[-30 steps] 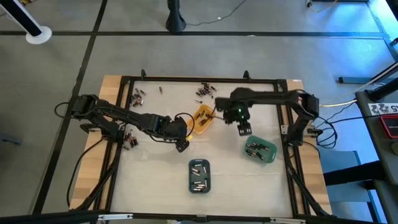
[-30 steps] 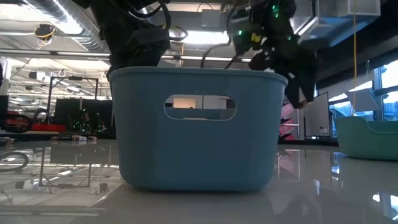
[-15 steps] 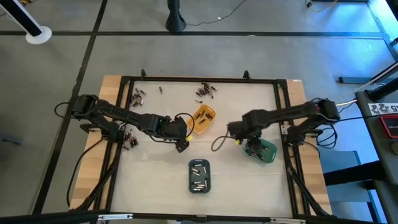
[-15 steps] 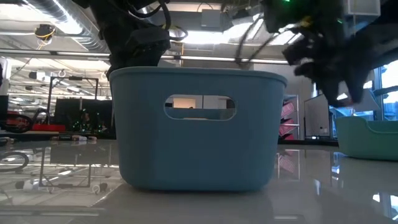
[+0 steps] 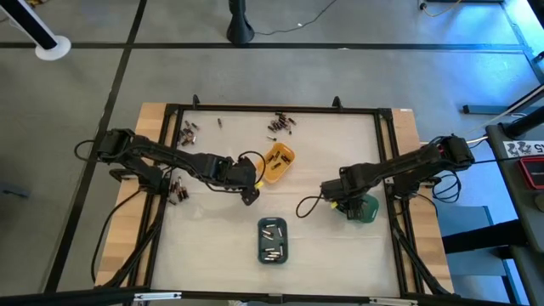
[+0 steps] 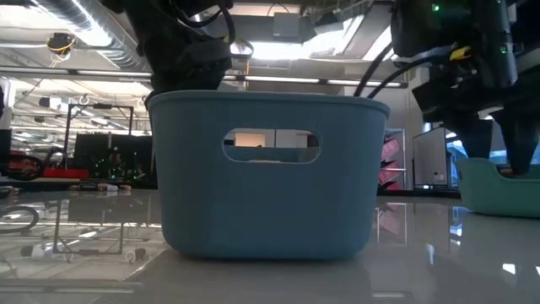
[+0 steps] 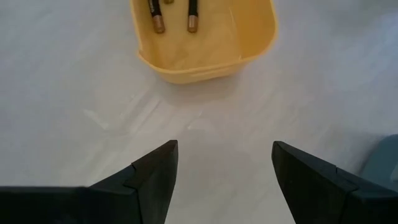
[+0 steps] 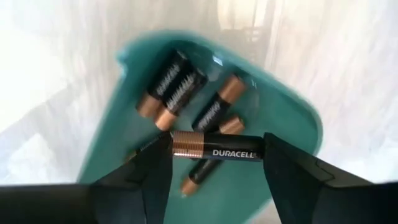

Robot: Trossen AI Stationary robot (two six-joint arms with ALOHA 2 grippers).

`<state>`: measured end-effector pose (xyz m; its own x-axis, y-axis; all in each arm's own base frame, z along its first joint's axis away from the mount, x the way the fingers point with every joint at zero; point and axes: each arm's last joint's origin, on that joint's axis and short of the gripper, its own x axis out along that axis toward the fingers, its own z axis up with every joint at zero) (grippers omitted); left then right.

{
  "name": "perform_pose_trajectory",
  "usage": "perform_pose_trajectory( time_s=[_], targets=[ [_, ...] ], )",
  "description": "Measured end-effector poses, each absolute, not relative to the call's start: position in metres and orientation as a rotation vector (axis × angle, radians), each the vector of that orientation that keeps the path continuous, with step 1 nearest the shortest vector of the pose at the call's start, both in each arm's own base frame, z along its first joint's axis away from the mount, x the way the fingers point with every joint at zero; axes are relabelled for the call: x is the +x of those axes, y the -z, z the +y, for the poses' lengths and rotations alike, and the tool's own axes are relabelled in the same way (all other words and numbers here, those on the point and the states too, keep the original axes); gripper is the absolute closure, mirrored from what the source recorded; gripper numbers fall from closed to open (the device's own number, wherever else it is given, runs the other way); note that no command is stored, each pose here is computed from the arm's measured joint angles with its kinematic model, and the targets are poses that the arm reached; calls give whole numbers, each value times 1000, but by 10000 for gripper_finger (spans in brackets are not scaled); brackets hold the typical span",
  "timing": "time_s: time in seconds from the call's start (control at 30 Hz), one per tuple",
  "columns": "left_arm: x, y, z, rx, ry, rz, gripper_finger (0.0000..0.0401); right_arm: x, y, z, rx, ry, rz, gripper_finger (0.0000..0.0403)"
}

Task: Sort batteries
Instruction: Put the black battery into the green bin

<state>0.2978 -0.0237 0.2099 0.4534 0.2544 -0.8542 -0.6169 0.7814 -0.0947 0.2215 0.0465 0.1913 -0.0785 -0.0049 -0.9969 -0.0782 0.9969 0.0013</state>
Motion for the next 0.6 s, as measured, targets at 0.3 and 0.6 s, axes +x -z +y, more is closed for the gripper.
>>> perform_pose_trajectory(
  time_s=[0.3, 0.6],
  targets=[
    [300, -211, -24, -437, -552, 936, 152, 222, -191, 48, -63, -73, 1644, 137],
    [300, -211, -24, -427, -546, 941, 152, 220, -191, 47, -64, -70, 1660, 77]
  ],
)
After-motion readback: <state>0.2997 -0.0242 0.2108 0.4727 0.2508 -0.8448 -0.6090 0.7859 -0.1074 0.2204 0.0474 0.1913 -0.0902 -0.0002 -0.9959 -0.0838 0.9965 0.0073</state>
